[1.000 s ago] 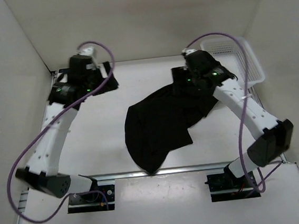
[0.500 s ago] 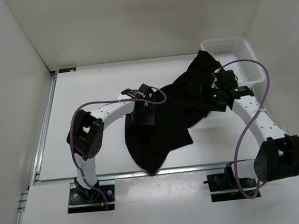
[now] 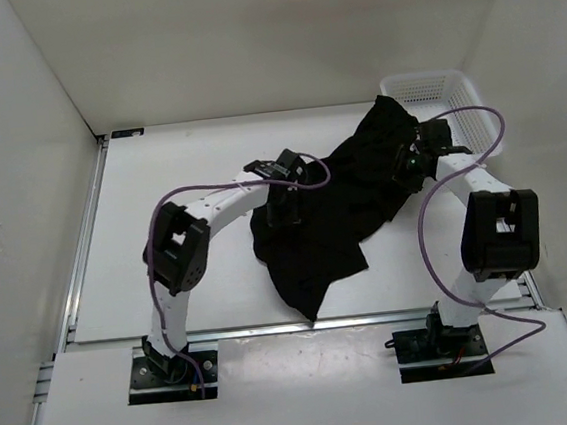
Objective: Fold and stack the trousers
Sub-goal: Flatten the trousers out
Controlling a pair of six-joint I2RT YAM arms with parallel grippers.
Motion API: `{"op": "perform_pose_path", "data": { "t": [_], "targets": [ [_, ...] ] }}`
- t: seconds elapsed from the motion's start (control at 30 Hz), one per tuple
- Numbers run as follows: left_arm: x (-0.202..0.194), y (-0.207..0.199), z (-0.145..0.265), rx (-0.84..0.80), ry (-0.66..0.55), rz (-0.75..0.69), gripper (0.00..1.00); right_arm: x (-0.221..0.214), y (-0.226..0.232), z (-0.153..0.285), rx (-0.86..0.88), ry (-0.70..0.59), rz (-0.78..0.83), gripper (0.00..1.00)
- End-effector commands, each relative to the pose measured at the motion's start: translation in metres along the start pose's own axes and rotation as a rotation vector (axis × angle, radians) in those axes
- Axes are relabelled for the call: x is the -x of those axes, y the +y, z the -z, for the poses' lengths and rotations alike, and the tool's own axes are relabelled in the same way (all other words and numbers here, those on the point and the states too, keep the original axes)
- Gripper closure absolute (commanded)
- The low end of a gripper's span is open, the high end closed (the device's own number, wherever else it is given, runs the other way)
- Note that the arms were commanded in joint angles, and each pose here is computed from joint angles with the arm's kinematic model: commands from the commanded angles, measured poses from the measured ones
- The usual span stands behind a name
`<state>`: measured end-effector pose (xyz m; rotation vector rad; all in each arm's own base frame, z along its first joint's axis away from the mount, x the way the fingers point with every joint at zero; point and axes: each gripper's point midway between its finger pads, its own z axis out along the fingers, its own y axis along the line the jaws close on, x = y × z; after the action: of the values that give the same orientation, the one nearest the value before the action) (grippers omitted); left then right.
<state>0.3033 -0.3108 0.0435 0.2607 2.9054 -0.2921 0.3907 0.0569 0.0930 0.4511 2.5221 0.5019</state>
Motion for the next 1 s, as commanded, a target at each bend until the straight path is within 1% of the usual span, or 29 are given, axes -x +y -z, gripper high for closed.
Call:
{"op": "perform_pose_path", "data": {
  "t": [0.0, 0.07, 0.1, 0.13, 0.17, 0.2, 0.23, 0.27, 0.3, 0.33, 0.37, 0.4, 0.47, 0.5, 0.57, 0.6, 0.67, 0.77, 0.8, 0.83, 0.87, 0.9, 0.93, 0.97],
  "targets": [
    [0.035, 0.012, 0.1, -0.052, -0.209, 0.036, 0.9, 0.029, 0.015, -0.008, 0.048, -0.063, 0.01, 0.57],
    [0.052, 0.025, 0.144, -0.033, -0.317, 0.038, 0.9, 0.03, 0.011, -0.017, 0.032, -0.051, 0.004, 0.74],
    [0.051, 0.032, 0.165, -0.017, -0.339, 0.05, 0.9, 0.034, 0.016, -0.015, 0.051, -0.056, 0.008, 0.93],
    [0.057, 0.039, 0.198, -0.011, -0.418, 0.051, 0.9, 0.034, 0.021, -0.014, 0.056, -0.053, 0.016, 1.0],
    [0.07, 0.045, 0.231, -0.013, -0.498, 0.065, 0.9, 0.037, 0.032, -0.008, 0.074, -0.07, 0.035, 1.0],
    [0.073, 0.052, 0.252, -0.002, -0.538, 0.073, 0.9, 0.039, 0.043, 0.001, 0.091, -0.083, 0.063, 1.0],
    [0.072, 0.061, 0.277, 0.007, -0.588, 0.084, 0.9, 0.039, 0.063, 0.019, 0.107, -0.118, 0.119, 1.0],
    [0.082, 0.071, 0.308, 0.001, -0.663, 0.121, 0.9, 0.052, 0.075, 0.034, 0.09, -0.178, 0.169, 1.0],
    [0.084, 0.079, 0.326, 0.001, -0.701, 0.132, 0.9, 0.057, 0.09, 0.048, 0.096, -0.21, 0.206, 1.0],
    [0.085, 0.083, 0.347, -0.019, -0.752, 0.149, 0.9, 0.053, 0.112, 0.068, 0.118, -0.223, 0.256, 1.0],
    [0.092, 0.094, 0.37, -0.021, -0.807, 0.174, 0.9, 0.072, 0.138, 0.097, 0.152, -0.298, 0.295, 1.0],
    [0.09, 0.098, 0.386, -0.033, -0.84, 0.186, 0.9, 0.073, 0.158, 0.114, 0.168, -0.334, 0.352, 1.0],
    [0.093, 0.111, 0.408, -0.024, -0.896, 0.208, 0.9, 0.081, 0.184, 0.15, 0.208, -0.391, 0.388, 1.0],
    [0.095, 0.123, 0.429, -0.014, -0.949, 0.242, 0.9, 0.091, 0.212, 0.187, 0.271, -0.469, 0.43, 1.0],
    [0.098, 0.139, 0.445, 0.01, -0.997, 0.27, 0.9, 0.093, 0.229, 0.211, 0.3, -0.506, 0.46, 1.0],
    [0.102, 0.154, 0.447, 0.031, -1.006, 0.302, 0.9, 0.089, 0.243, 0.226, 0.332, -0.523, 0.491, 1.0],
    [0.103, 0.168, 0.453, 0.046, -1.023, 0.344, 0.9, 0.083, 0.246, 0.23, 0.327, -0.528, 0.508, 1.0],
    [0.106, 0.195, 0.442, 0.092, -1.001, 0.409, 0.9, 0.051, 0.243, 0.208, 0.324, -0.446, 0.507, 1.0],
    [0.106, 0.213, 0.44, 0.129, -1.003, 0.446, 0.9, 0.026, 0.231, 0.185, 0.312, -0.368, 0.513, 1.0],
    [0.11, 0.226, 0.423, 0.156, -0.966, 0.47, 0.84, 0.01, 0.229, 0.171, 0.312, -0.327, 0.515, 1.0],
    [0.118, 0.234, 0.413, 0.153, -0.952, 0.482, 0.69, -0.007, 0.226, 0.156, 0.308, -0.282, 0.518, 1.0],
    [0.123, 0.237, 0.4, 0.121, -0.911, 0.483, 0.63, -0.03, 0.228, 0.145, 0.313, -0.225, 0.531, 1.0],
    [0.124, 0.252, 0.391, 0.13, -0.881, 0.513, 0.62, -0.056, 0.218, 0.125, 0.297, -0.141, 0.543, 0.96],
    [0.131, 0.26, 0.374, 0.127, -0.834, 0.527, 0.45, -0.079, 0.227, 0.122, 0.323, -0.106, 0.583, 0.63]
  ]
}}
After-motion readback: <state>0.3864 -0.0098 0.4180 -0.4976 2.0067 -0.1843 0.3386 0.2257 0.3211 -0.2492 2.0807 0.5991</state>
